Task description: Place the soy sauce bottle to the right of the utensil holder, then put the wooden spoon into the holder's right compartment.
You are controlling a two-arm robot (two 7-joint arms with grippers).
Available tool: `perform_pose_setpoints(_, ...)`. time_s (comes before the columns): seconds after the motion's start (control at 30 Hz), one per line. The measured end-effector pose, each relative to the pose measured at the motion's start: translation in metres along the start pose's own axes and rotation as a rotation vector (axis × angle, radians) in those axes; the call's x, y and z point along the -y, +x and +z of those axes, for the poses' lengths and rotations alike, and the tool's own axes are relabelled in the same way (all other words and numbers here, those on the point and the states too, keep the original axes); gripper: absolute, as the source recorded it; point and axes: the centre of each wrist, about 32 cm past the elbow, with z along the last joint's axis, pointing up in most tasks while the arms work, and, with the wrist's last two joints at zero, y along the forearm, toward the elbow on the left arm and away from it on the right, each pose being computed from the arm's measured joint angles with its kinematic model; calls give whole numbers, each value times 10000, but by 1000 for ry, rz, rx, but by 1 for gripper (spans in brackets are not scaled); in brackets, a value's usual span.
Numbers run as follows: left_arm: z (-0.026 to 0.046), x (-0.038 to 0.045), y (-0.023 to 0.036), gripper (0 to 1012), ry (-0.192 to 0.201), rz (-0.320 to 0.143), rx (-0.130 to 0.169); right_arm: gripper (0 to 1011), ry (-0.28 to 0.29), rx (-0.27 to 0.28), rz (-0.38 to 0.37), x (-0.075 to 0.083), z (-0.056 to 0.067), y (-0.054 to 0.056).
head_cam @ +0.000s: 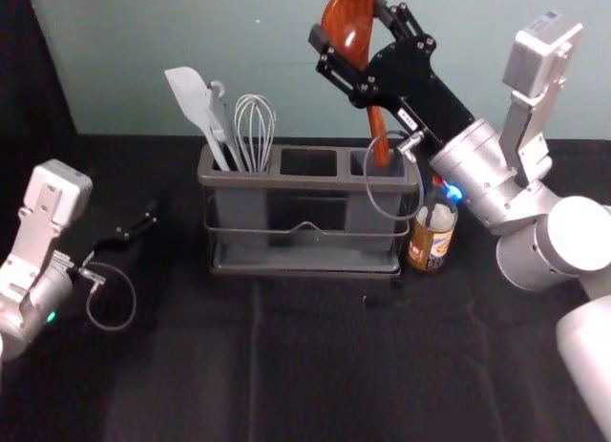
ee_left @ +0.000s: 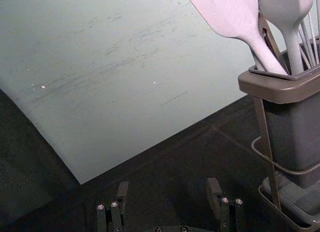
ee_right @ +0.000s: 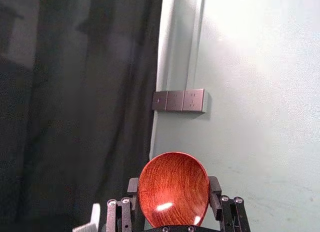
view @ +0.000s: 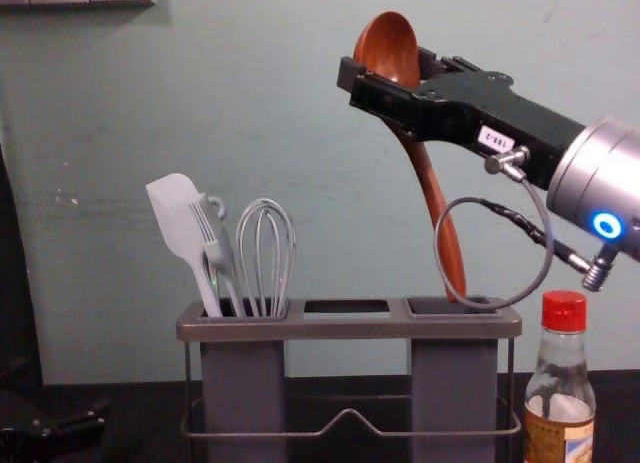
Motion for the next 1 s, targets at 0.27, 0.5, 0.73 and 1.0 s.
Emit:
perform_pose_setpoints(0.27,0,0,0,1000,0,0,0,837,87,-11,-39,22,-200,-41)
perform_pose_setpoints(0.5,0,0,0,1000,0,0,0,837,148,-13,-62,60,-338,-78)
perform_pose_setpoints(0.73,0,0,0,1000,0,0,0,837,155,-26,-69,112,-440,-124)
perform_pose_setpoints(1.0,0,0,0,1000,0,0,0,837,144,-48,-73,211,-569,-196)
